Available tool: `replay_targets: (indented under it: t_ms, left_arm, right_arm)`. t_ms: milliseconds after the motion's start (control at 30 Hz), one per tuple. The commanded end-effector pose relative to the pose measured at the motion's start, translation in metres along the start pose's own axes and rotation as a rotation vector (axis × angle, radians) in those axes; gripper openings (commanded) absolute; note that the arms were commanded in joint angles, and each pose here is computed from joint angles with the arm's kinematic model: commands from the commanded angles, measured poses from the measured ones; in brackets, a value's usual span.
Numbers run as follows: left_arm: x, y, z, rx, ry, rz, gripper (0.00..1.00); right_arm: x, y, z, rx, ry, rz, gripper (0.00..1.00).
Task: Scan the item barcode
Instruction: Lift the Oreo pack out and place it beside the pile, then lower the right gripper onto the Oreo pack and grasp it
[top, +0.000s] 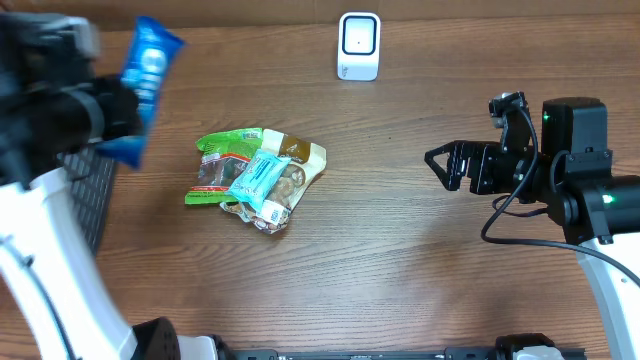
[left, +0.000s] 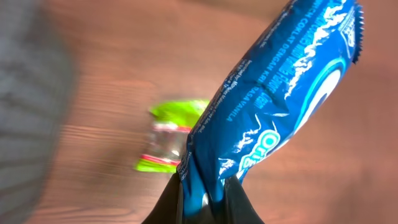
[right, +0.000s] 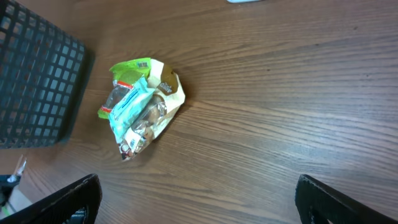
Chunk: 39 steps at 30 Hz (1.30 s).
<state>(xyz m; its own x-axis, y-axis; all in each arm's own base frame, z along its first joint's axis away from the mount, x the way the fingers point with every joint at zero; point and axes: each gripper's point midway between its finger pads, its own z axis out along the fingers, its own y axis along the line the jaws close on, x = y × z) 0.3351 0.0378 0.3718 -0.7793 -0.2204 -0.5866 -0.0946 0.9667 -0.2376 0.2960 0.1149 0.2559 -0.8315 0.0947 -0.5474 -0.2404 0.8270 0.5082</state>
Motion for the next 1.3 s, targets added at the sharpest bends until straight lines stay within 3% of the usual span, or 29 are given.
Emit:
replay_targets:
  t_ms: [0, 167, 333, 467, 533, 600, 633, 667, 767, 900, 1000, 1067, 1267]
  left_arm:
    - [0.049, -0.058, 0.079, 0.138, 0.24, 0.115, 0.04]
    - [0.127, -0.146, 0.164, 0.415, 0.445, 0.214, 0.04]
    - [0.205, -0.169, 0.248, 0.375, 0.649, 0.13, 0.04]
    - [0.235, -0.171, 0.276, 0.339, 0.741, 0.109, 0.04]
    - [0.241, -0.173, 0.278, 0.338, 0.757, 0.117, 0.31]
    - [0.232, -0.177, 0.271, 0.353, 0.738, 0.125, 0.68]
    - [0.216, -0.183, 0.256, 0.383, 0.698, 0.183, 0.91]
    - [0.204, -0.183, 0.247, 0.378, 0.669, 0.217, 1.0]
    - [0.136, -0.169, 0.205, 0.269, 0.494, 0.26, 1.0]
    - [0.035, -0.16, 0.111, 0.264, 0.147, 0.255, 1.0]
    - [-0.013, -0.142, 0.063, 0.212, -0.076, 0.235, 1.0]
    - [-0.027, -0.125, 0.05, 0.139, -0.144, 0.192, 1.0]
    - [-0.029, -0.096, 0.057, -0.016, -0.145, 0.173, 1.0]
  right_arm:
    - [-0.008, 0.007, -0.006, -0.015, -0.028, -0.02, 1.0]
    - [-0.01, 0.008, -0.006, -0.017, -0.036, -0.025, 1.0]
    - [-0.01, 0.008, -0.006, -0.017, -0.036, -0.025, 1.0]
    - [-0.01, 0.008, -0.006, -0.017, -0.036, -0.025, 1.0]
    - [-0.01, 0.008, -0.006, -0.018, -0.036, -0.025, 1.0]
    - [-0.01, 0.008, -0.006, -0.018, -0.038, -0.026, 1.0]
    - [-0.011, 0.008, -0.006, -0.019, -0.041, -0.027, 1.0]
    - [-0.011, 0.008, -0.006, -0.019, -0.042, -0.028, 1.0]
    - [-0.013, 0.005, 0.0, -0.018, -0.032, 0.056, 0.99]
    - [-0.014, -0.007, 0.027, -0.008, 0.027, 0.286, 0.86]
    - [-0.003, -0.01, 0.066, 0.011, 0.123, 0.473, 0.73]
    - [0.016, -0.008, 0.101, 0.049, 0.222, 0.563, 0.7]
    - [0.069, 0.017, 0.179, 0.131, 0.378, 0.546, 0.71]
